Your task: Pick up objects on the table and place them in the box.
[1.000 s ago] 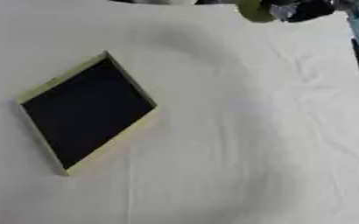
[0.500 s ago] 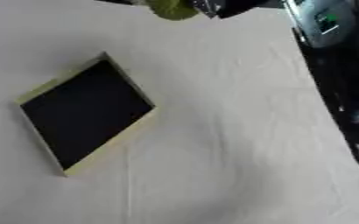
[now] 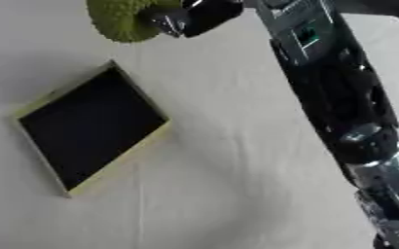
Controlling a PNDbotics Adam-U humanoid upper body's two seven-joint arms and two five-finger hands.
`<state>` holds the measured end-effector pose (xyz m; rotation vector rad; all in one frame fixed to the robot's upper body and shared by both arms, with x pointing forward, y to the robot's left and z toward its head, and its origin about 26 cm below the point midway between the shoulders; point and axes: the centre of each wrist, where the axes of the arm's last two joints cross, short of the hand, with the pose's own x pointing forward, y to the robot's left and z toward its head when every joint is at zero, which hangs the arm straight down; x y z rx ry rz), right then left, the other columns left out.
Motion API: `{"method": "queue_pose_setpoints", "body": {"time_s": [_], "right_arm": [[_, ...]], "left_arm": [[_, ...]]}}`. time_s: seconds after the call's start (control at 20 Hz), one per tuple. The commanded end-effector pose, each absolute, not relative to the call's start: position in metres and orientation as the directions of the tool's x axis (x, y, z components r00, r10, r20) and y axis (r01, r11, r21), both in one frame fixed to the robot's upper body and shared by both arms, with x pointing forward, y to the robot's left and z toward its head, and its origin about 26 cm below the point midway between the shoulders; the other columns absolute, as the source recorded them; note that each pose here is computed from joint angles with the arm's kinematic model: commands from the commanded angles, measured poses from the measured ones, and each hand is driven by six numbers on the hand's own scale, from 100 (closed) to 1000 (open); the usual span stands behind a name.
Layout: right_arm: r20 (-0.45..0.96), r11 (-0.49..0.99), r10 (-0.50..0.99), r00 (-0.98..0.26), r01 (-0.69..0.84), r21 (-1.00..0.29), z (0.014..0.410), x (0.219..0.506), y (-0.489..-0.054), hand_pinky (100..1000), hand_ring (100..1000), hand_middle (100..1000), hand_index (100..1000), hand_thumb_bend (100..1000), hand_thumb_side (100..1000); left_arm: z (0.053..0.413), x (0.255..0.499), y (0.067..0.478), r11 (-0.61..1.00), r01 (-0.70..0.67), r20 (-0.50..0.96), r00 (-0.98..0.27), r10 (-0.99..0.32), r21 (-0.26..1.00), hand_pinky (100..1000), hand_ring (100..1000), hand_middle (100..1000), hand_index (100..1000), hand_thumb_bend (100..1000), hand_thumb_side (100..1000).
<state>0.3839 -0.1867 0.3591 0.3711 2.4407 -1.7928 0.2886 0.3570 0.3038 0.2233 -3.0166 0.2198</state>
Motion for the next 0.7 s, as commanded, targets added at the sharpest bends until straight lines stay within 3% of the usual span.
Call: {"method": "queue_pose_setpoints", "body": {"time_s": [0.05, 0.7], "right_arm": [[-0.242, 0.274, 0.112, -0.964, 0.264, -0.925, 0.360, 0.377, -0.168, 600, 699, 466, 608, 100, 100], [-0.118, 0.211, 0.136, -0.984, 0.145, -0.967, 0.293, 0.401, -0.112, 599, 738, 471, 629, 100, 100]], "left_arm": [[0.321, 0.280, 0.361, 0.971, -0.171, 0.032, -0.985, -0.168, -0.165, 634, 638, 570, 715, 100, 438], [0.324, 0.283, 0.353, 0.967, -0.190, 0.012, -0.982, -0.191, -0.170, 635, 639, 570, 716, 100, 428]]}}
